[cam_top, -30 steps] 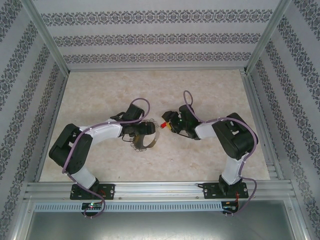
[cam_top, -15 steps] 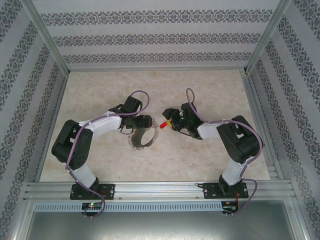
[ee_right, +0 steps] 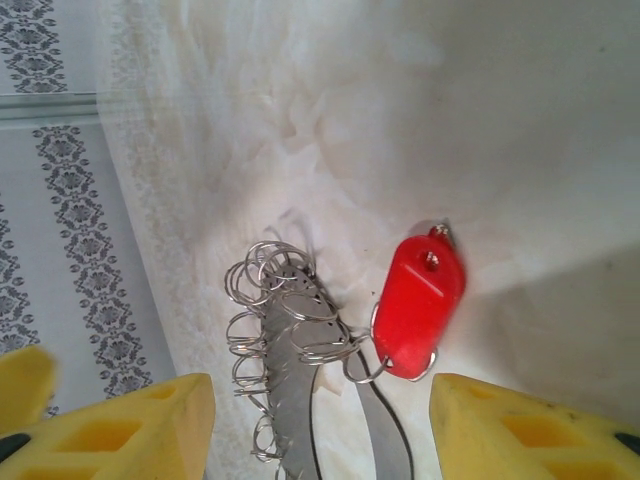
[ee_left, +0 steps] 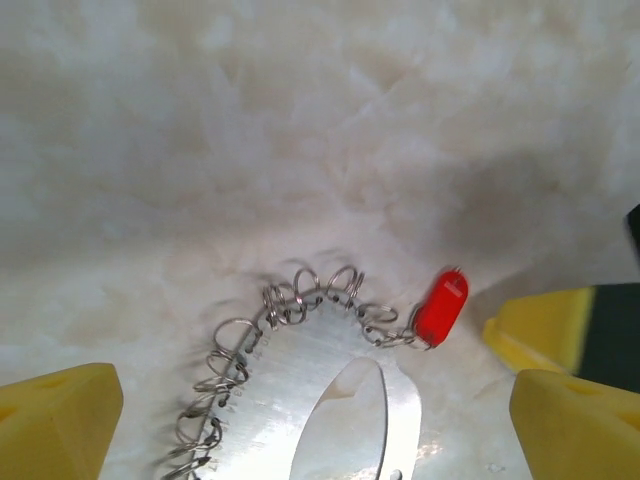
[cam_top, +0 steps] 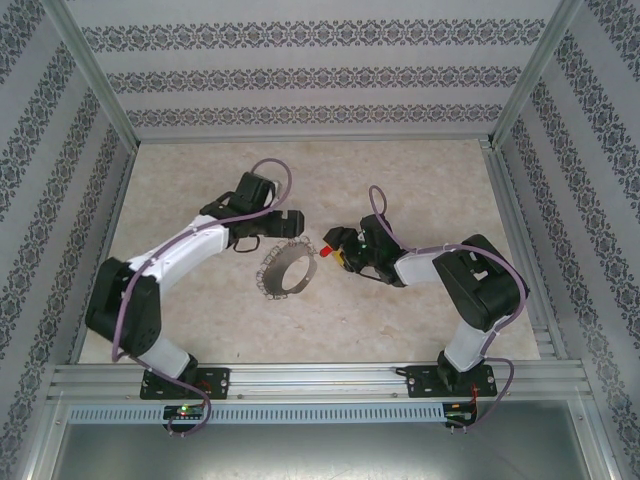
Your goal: Put the keys on the keyring
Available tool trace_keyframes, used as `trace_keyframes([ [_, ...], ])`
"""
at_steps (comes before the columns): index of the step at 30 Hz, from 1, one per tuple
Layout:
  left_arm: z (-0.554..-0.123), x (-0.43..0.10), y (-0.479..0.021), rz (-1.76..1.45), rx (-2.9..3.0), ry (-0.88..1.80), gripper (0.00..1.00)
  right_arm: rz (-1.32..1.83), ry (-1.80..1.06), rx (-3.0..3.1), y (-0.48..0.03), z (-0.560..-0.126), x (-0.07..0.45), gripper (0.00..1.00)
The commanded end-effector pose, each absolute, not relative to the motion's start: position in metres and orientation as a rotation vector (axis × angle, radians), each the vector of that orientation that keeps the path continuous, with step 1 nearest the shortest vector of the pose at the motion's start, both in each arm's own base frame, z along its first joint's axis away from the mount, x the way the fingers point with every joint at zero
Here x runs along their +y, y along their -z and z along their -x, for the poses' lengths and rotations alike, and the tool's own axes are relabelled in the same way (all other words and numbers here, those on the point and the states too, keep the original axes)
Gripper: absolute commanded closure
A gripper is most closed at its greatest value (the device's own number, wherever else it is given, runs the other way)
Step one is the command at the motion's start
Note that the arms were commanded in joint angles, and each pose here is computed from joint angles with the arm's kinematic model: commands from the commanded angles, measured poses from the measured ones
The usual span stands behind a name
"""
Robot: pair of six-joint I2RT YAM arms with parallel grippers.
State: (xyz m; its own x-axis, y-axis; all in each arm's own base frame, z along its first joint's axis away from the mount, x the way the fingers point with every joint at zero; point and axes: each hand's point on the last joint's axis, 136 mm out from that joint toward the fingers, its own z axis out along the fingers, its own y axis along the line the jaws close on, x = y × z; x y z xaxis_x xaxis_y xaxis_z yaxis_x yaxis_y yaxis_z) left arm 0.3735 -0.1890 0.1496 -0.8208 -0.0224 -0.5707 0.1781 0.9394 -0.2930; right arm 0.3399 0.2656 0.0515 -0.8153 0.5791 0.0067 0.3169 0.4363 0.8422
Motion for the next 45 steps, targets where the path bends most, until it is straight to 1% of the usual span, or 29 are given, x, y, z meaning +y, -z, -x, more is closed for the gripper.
trace_keyframes([
  [1, -0.373, -0.168, -0.191, -0.123, 2.414, 0.368, 0.00, -0.736, -1.335, 2.391, -0.062, -0.341, 0.266, 0.40],
  [7, -0.360, -0.135, -0.241, -0.056, 2.271, 0.244, 0.00, -0.719, -1.341, 2.385, -0.066, -0.341, 0.268, 0.40],
  [12, -0.349, -0.089, -0.277, 0.030, 2.081, 0.043, 0.00, -0.679, -1.276, 2.323, -0.096, -0.342, 0.239, 0.37],
  [18, -0.339, -0.047, -0.308, 0.039, 1.824, -0.191, 0.00, -0.595, -1.093, 2.220, -0.160, -0.348, 0.172, 0.26],
  [20, -0.336, -0.032, -0.309, 0.044, 1.778, -0.287, 0.00, -0.562, -0.968, 2.170, -0.184, -0.351, 0.139, 0.17],
  [21, -0.334, -0.028, -0.307, 0.035, 1.777, -0.318, 0.00, -0.544, -0.905, 2.141, -0.196, -0.352, 0.124, 0.13],
  [22, -0.334, -0.020, -0.302, 0.048, 1.783, -0.342, 0.00, -0.525, -0.808, 2.108, -0.208, -0.353, 0.106, 0.03],
  [23, -0.334, -0.016, -0.297, 0.049, 1.789, -0.339, 0.00, -0.531, -0.693, 2.080, -0.215, -0.353, 0.086, 0.02],
  [26, -0.337, -0.006, -0.272, 0.069, 1.789, -0.321, 0.00, -0.527, -0.355, 1.961, -0.235, -0.350, 0.030, 0.02],
  [28, -0.341, -0.001, -0.250, 0.092, 1.788, -0.322, 0.00, -0.488, -0.195, 1.866, -0.247, -0.348, 0.008, 0.02],
  [32, -0.350, 0.009, -0.193, 0.130, 1.827, -0.336, 0.00, -0.406, 0.098, 1.822, -0.243, -0.346, -0.027, 0.02],
  [35, -0.358, 0.009, -0.164, 0.123, 1.847, -0.325, 0.00, -0.372, 0.215, 1.849, -0.224, -0.348, -0.043, 0.02],
  [39, -0.364, 0.008, -0.134, 0.087, 1.858, -0.322, 0.00, -0.333, 0.263, 1.878, -0.193, -0.352, -0.051, 0.02],
  [41, -0.366, 0.006, -0.124, 0.068, 1.867, -0.316, 0.00, -0.326, 0.279, 1.891, -0.178, -0.355, -0.054, 0.02],
  [43, -0.370, 0.004, -0.123, 0.051, 1.860, -0.300, 0.00, -0.321, 0.287, 1.892, -0.164, -0.358, -0.057, 0.02],
  [45, -0.376, 0.003, -0.121, 0.032, 1.858, -0.254, 0.00, -0.303, 0.225, 1.877, -0.157, -0.364, -0.051, 0.02],
])
